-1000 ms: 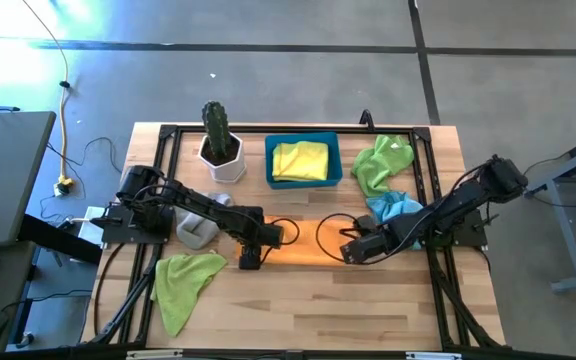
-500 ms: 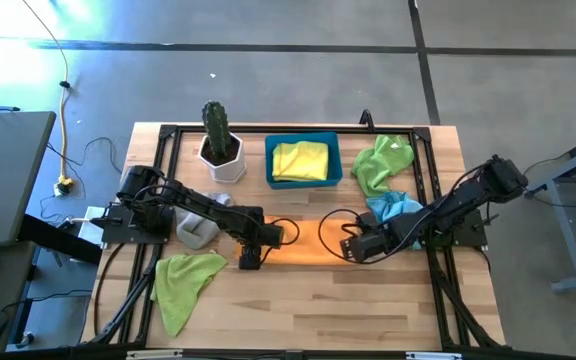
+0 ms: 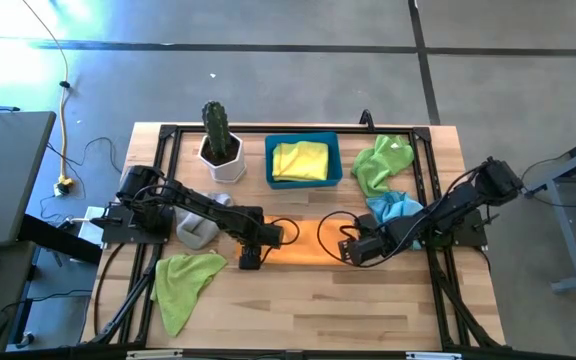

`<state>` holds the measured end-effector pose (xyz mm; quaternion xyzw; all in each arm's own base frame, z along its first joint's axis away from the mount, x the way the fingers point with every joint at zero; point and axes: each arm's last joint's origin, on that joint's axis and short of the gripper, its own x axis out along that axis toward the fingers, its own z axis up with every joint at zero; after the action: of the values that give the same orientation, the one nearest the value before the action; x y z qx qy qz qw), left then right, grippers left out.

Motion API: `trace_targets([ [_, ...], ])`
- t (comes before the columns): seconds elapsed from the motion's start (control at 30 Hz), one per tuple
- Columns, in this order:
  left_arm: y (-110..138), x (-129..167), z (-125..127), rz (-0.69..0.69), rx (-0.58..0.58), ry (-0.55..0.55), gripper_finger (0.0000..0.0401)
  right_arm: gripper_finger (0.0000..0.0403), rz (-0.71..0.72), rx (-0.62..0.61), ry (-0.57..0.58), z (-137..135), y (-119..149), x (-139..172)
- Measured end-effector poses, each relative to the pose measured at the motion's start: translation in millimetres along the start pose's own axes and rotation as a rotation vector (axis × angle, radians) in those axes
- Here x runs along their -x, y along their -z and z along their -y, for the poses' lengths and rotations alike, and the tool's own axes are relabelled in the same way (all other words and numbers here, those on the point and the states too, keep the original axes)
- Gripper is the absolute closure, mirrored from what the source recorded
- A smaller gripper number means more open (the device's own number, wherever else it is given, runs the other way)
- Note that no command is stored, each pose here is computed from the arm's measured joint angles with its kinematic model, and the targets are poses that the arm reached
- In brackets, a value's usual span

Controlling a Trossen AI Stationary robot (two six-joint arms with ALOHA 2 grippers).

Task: Fold microfiber towels
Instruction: Fold the orange microfiber towel

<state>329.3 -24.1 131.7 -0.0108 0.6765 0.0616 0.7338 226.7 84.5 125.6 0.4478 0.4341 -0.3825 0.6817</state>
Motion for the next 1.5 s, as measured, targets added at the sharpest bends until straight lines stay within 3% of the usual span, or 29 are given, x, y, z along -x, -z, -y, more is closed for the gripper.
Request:
trace_targets([
  [0.33,-8,0,2,0.083,0.062,0.015,0.0245,0.0301,0.047,0.030,-0.014,-1,0,-3],
  [0.6,-13,8,0,0.118,0.137,-0.041,0.0245,0.0395,0.057,0.035,-0.006,-1,0,-5],
  [0.8,-16,22,-2,0.079,0.150,-0.080,0.0245,0.0399,0.024,0.055,0.054,4,0,-3],
  [1.07,1,24,-6,-0.088,0.209,-0.149,0.0245,0.0402,-0.009,0.101,0.117,7,0,0],
  [1.17,6,26,-4,-0.126,0.205,-0.166,0.0245,0.0402,-0.034,0.154,0.210,7,-1,8],
  [1.27,12,35,1,-0.139,0.184,-0.170,0.0245,0.0402,-0.069,0.209,0.376,11,-4,21],
  [1.43,14,51,9,-0.081,0.202,-0.154,0.0245,0.0403,-0.148,0.261,0.493,8,-7,41],
  [1.5,17,60,11,-0.050,0.229,-0.144,0.0245,0.0403,-0.179,0.250,0.470,2,-7,45],
])
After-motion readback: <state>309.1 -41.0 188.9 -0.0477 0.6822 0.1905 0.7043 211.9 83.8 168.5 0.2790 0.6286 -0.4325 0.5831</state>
